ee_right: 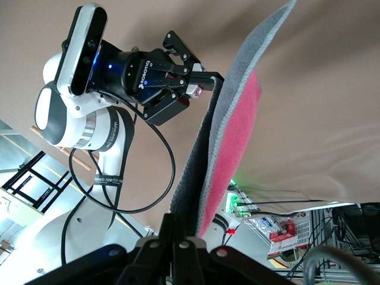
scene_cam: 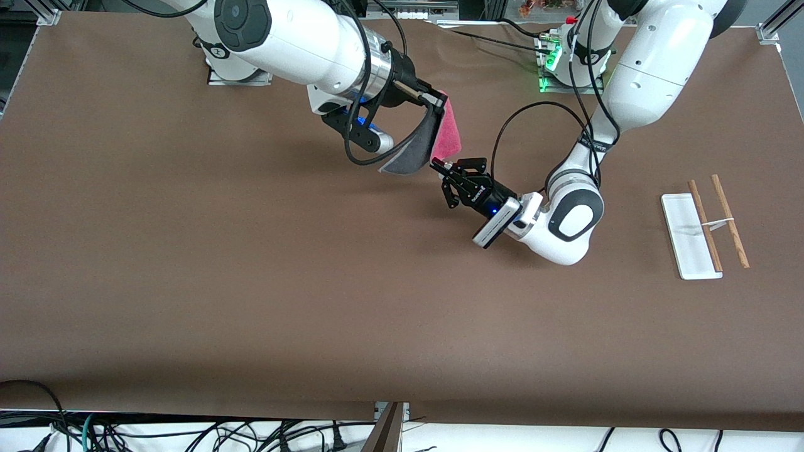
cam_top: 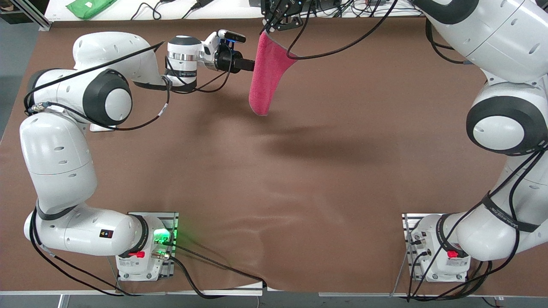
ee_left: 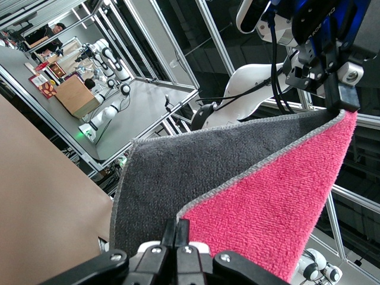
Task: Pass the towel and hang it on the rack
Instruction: 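Carry the towel with the left gripper while the right gripper retracts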
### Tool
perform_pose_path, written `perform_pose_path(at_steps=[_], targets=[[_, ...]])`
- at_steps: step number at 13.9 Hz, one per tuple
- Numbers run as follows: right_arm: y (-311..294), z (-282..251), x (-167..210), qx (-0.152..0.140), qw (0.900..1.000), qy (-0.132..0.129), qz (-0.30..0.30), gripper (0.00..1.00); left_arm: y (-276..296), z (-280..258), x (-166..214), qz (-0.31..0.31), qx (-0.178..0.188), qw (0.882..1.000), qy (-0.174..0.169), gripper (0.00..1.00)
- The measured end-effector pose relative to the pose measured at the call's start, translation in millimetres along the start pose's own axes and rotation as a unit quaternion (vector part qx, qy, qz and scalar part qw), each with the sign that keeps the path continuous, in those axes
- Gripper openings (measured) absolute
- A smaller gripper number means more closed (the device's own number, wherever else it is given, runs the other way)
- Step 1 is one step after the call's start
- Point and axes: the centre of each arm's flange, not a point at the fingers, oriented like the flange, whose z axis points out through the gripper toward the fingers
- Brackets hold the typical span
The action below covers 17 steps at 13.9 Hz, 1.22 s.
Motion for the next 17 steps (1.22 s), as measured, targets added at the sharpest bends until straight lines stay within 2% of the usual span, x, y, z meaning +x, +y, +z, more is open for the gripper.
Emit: perform_pose_path(at_steps=[6, 8, 10, 15, 16, 17], targets=[[0.0, 0.0, 0.0, 0.0, 1.0, 0.0, 0.002, 0.02, 1.1, -1.0, 0.7, 0.001, -0.002, 1.0, 0.001, 0.02], [0.1, -0.7, 1.0, 0.0, 1.0, 0.0, 0.004, 0.17, 1.2, -0.9, 0.7, 0.001, -0.003, 1.0, 0.0, 0.02], [0.9, -3.7, 7.2, 0.001, 1.0, 0.004, 0.008, 0.4, 1.3, -0.9, 0.7, 0.001, -0.003, 1.0, 0.0, 0.02], [14.3, -20.4, 43.8, -0.027, 0.999, 0.022, 0.028, 0.93, 2.9, -4.5, 5.7, 0.007, 0.001, 1.0, -0.002, 0.02], [20.4, -29.8, 57.7, -0.037, 0.998, 0.036, 0.021, 1.0, 5.7, -8.7, 12.0, 0.014, 0.006, 1.0, -0.014, 0.02], [27.9, -39.8, 73.8, -0.05, 0.997, 0.054, 0.005, 1.0, 10.2, -15.6, 20.3, 0.021, 0.013, 0.999, -0.032, 0.02]])
